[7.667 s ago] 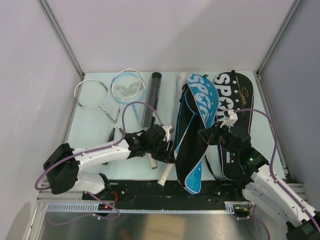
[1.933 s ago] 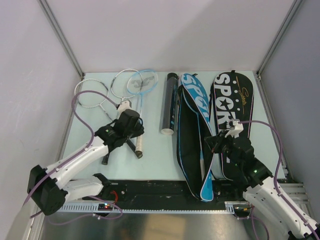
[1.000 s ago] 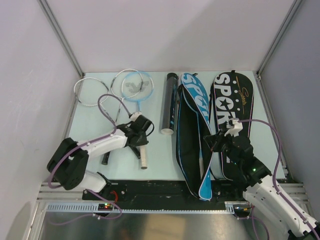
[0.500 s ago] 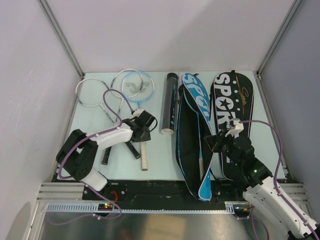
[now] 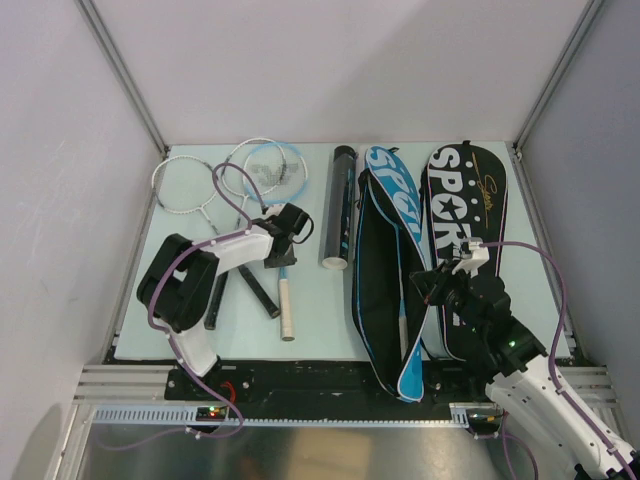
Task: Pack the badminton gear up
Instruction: Pick up the racket from the center of the board.
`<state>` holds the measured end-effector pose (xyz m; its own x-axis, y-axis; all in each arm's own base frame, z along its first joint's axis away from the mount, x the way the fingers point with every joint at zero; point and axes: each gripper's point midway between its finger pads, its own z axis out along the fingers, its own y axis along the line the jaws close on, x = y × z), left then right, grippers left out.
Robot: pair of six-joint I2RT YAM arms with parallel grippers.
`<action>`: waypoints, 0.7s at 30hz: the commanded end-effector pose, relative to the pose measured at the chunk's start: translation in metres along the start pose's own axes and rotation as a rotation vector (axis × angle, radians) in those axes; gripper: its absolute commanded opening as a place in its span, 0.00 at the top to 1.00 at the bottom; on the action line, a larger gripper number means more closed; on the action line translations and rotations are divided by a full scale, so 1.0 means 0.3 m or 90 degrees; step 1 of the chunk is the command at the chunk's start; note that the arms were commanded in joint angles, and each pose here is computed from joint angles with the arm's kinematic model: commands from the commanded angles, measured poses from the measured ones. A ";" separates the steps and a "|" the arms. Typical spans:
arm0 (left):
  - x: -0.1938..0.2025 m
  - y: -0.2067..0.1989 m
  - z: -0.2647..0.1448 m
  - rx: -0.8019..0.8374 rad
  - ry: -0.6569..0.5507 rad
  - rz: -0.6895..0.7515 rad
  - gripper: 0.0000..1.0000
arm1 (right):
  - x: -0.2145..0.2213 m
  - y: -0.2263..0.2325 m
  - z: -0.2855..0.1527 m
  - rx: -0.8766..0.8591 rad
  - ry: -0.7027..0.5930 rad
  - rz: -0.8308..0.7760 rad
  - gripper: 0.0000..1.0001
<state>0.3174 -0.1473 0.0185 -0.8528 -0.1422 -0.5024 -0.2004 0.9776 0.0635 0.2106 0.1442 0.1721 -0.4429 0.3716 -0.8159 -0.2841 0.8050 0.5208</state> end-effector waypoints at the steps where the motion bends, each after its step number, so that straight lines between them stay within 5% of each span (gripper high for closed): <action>1: -0.057 -0.008 0.018 -0.009 -0.017 0.014 0.67 | -0.142 0.076 -0.015 -0.042 -0.086 -0.003 1.00; 10: -0.003 -0.045 0.043 0.027 0.025 0.016 0.98 | -0.158 0.082 -0.009 -0.046 -0.092 -0.010 1.00; 21: -0.134 -0.076 -0.185 0.137 -0.060 -0.059 1.00 | -0.161 0.086 0.000 -0.047 -0.087 -0.005 1.00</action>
<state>0.3237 -0.1637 0.0359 -0.8534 -0.1511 -0.4989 -0.1561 0.9872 -0.0321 0.2149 0.1424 0.1652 -0.4578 0.3562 -0.8146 -0.2665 0.8192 0.5079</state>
